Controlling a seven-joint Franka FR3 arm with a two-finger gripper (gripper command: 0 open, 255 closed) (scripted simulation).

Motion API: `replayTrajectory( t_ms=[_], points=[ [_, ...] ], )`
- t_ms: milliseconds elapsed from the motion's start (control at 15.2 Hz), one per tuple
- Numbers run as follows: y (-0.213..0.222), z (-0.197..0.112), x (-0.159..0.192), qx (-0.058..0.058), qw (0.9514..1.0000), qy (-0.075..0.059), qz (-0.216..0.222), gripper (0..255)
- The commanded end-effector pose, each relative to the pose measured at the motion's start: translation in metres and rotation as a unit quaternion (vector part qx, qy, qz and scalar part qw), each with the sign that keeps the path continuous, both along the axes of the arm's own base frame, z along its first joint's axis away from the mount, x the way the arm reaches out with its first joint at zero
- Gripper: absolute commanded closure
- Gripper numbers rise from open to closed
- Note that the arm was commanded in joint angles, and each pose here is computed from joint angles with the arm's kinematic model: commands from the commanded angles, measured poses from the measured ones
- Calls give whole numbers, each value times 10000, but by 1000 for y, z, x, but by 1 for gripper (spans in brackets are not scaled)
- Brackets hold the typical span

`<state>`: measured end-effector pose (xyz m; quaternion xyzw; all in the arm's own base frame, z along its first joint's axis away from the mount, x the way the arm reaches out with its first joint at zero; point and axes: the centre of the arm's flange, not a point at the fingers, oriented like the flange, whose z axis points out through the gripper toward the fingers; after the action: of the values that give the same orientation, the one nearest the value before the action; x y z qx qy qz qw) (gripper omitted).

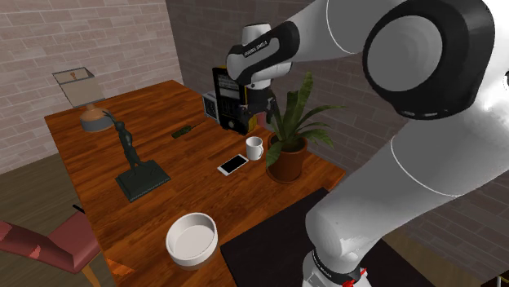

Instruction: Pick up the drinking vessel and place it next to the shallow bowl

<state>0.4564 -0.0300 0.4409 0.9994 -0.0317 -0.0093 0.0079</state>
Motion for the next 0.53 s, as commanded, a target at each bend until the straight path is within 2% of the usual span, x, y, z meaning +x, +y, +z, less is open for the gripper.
replayTrajectory(
  t_ms=[0,462],
  points=[
    [-5,-21,20,-18,10000,9,-13,0],
    [-19,-90,80,-74,9999,54,-59,0]
  ],
)
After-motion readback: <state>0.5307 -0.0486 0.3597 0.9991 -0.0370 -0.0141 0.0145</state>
